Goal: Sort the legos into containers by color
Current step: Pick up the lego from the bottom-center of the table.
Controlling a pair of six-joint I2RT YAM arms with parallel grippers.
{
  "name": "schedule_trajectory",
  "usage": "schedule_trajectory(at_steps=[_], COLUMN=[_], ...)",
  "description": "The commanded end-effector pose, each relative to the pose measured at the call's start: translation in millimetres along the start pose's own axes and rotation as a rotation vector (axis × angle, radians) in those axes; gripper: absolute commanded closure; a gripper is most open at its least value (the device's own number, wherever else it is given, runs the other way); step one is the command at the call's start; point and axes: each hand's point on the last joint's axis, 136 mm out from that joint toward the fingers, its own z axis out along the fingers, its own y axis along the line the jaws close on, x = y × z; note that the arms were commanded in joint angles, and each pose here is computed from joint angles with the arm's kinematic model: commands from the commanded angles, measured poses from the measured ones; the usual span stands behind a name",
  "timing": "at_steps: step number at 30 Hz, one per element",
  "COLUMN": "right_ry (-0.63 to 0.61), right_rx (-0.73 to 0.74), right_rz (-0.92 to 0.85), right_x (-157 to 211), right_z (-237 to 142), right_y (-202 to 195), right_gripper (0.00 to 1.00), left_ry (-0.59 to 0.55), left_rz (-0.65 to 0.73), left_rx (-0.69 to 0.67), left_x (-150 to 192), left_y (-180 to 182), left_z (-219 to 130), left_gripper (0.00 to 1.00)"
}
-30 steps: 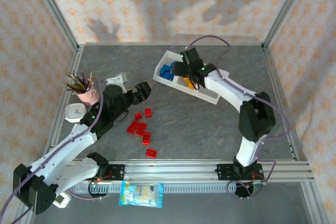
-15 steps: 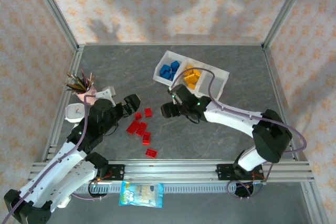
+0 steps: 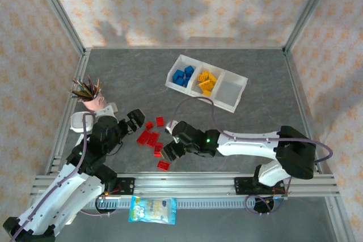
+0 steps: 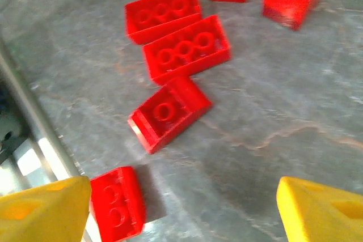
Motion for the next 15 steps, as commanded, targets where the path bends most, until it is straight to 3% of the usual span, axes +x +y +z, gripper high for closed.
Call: schedule_trajectory(at_steps=[1, 8, 15], right_ry=[-0.038, 0.022, 0.065], right_rx=[-0.021, -0.035, 0.017], right_rz=[-0.040, -0.134, -0.154], right_x=[-1.3, 26.3, 41.2], right_z=[1.7, 16.7, 35.0], right_y=[19.1, 46.5, 41.2], right_gripper=[0.15, 0.14, 0.14], left_ry=[0.004, 0.022, 0.025], left_rz=[-0.028, -0.042, -0.051], left_rx=[-0.062, -0.085, -0.094], left_x=[4.3, 6.5, 6.7], left_y=[16.8, 21.2, 24.5], left_z=[-1.2, -7.2, -15.0], left_gripper=[0.01, 0.01, 0.01])
